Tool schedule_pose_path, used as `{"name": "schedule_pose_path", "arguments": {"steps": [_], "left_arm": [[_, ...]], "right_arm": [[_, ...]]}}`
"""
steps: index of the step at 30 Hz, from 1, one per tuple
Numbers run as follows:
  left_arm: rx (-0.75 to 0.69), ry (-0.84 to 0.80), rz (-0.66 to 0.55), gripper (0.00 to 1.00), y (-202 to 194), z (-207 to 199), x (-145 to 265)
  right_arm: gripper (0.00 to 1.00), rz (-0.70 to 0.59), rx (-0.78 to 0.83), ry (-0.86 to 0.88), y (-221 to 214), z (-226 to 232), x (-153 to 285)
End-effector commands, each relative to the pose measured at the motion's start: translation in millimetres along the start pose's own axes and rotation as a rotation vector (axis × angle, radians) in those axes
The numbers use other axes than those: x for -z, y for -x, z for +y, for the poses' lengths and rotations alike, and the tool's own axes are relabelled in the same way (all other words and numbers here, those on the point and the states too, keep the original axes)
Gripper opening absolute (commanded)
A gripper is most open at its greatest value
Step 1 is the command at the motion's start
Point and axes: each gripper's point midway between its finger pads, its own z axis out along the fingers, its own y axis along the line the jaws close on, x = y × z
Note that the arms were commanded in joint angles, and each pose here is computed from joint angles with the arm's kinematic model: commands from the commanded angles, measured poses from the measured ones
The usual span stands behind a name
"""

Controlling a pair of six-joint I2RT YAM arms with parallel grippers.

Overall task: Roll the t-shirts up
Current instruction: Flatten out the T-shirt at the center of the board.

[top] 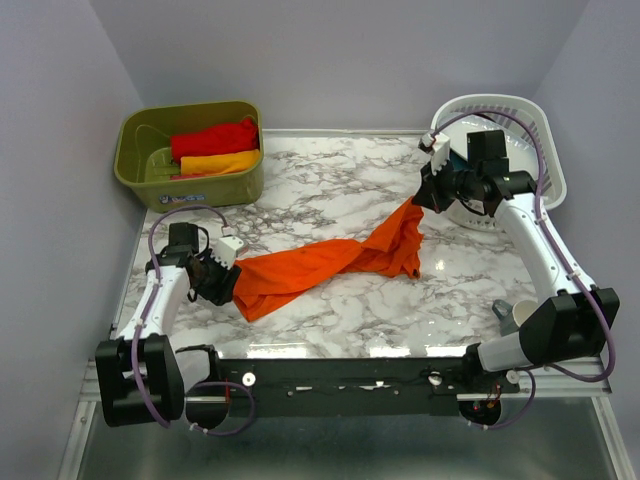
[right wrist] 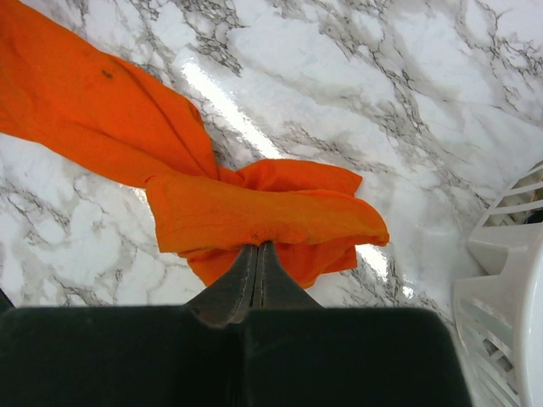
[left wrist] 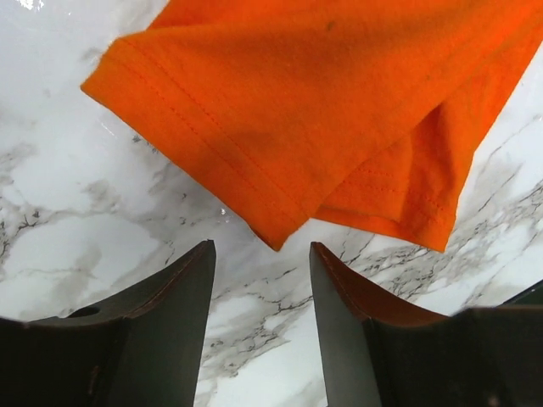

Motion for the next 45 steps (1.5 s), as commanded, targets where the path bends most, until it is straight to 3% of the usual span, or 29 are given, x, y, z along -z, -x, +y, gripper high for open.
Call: {"name": "schedule_pose_path", "arguments": {"steps": [1, 12, 18, 22, 24, 29, 37, 40, 45], "left_arm": [[0.02, -0.032, -0.058, 0.56, 24.6, 6.9, -2.9], [-0.008, -0.164, -0.009, 0.52, 17.6, -9.9, -5.8], [0.024, -0.192, 0.037, 0.34, 12.0, -10.6, -10.0], [0.015, -0.202, 0.024, 0.09, 20.6, -11.1, -3.1], [0.011, -0.2, 0.012, 0.01, 27.4, -11.3, 4.7], [-0.059, -0.096, -0.113, 0.0, 86.3, 9.9, 52.8], [-0.113, 0.141, -0.413, 0.0, 193.6, 37.0, 158.2], [-0.064, 0.318, -0.478, 0.0, 212.2, 59.7, 193.8], [-0.148, 0.526, -0.61, 0.0, 231.6, 64.3, 259.6]], "right_arm": [[0.01, -0.026, 0.019, -0.033, 3.2, -3.3, 5.5], [0.0, -0.015, 0.013, -0.035, -3.0, -6.3, 0.1], [0.01, -0.01, 0.009, -0.036, -1.1, -9.8, -2.8], [0.0, -0.015, 0.017, -0.039, 2.1, -10.5, -2.1], [0.0, -0.02, 0.028, -0.051, 6.2, -12.7, 0.9], [0.01, -0.062, 0.056, -0.2, 35.2, -35.6, 22.2], [0.0, -0.328, 0.085, -0.458, 145.0, -59.2, 101.4], [0.0, -0.384, 0.141, -0.507, 164.1, -57.0, 124.8], [0.0, -0.471, 0.268, -0.611, 193.0, -48.4, 173.5]]}}
